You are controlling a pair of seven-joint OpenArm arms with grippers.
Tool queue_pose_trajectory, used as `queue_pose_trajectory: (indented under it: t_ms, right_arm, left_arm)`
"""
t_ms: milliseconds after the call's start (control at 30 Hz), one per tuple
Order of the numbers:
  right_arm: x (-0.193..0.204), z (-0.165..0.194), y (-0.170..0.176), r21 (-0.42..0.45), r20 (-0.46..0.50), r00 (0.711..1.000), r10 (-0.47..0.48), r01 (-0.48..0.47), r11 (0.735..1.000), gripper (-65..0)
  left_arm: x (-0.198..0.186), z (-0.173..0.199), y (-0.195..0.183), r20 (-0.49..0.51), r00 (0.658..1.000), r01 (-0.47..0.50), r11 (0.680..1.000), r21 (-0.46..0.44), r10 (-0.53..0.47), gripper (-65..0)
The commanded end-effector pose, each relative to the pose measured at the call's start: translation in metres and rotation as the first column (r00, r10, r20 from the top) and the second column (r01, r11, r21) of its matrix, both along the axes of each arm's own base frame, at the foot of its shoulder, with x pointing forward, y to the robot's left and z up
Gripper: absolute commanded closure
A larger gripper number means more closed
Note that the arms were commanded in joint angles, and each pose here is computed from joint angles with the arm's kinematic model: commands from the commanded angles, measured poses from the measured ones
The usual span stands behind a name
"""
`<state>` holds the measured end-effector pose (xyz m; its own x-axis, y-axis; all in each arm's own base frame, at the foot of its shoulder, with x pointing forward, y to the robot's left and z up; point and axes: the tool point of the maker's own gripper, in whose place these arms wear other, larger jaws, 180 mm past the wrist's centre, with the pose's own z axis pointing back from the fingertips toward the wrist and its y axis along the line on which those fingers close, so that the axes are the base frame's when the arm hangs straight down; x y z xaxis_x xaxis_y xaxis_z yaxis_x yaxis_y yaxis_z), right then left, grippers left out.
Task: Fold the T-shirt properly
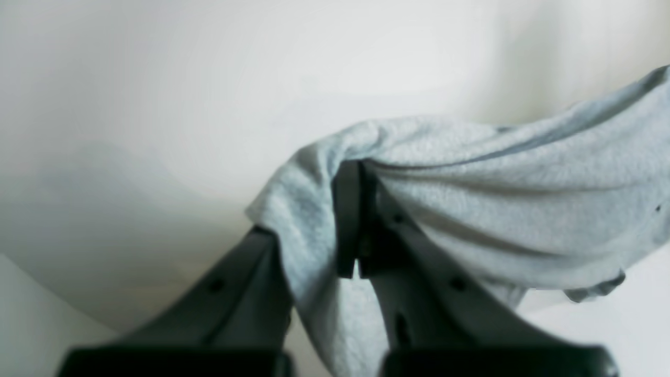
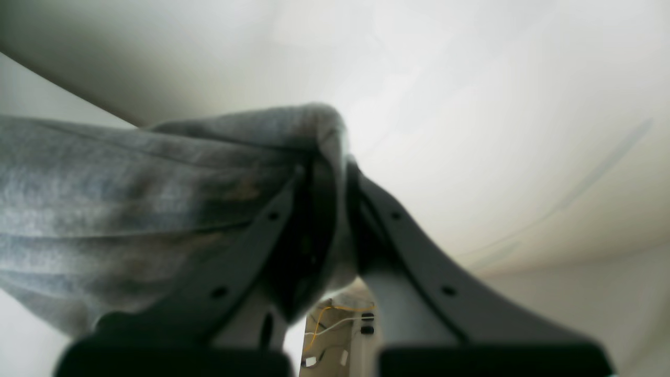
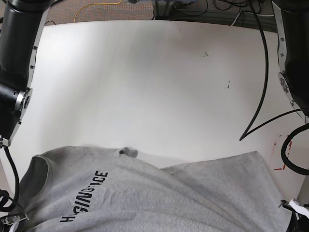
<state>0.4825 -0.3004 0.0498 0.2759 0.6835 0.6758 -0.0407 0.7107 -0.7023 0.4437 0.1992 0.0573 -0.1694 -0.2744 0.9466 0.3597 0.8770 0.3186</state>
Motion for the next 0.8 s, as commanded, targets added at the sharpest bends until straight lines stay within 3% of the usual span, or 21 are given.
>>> queue_pose_trajectory:
  t_ms: [0, 267, 767]
  right_arm:
    - [-0.006, 0.032, -0.001, -0.003, 0.082, 0.997, 0.003, -0.003, 1.0, 0.0]
    - [-0.003, 0.026, -0.003, 0.006, 0.062, 0.998, 0.0, -0.001, 1.0, 0.0]
    - [0.008, -0.025, -0.006, 0.026, -0.035, 0.999, 0.017, -0.016, 1.0, 0.0]
  left_arm:
    - [-0.006, 0.025, 0.0, 0.077, 0.997, 0.012, 1.0, -0.014, -0.011, 0.0]
    - [-0.006, 0.022, -0.001, 0.069, 0.998, 0.013, 1.0, -0.013, -0.012, 0.0]
    - [0.001, -0.053, -0.001, -0.098, 0.995, 0.011, 1.0, -0.018, -0.013, 0.0]
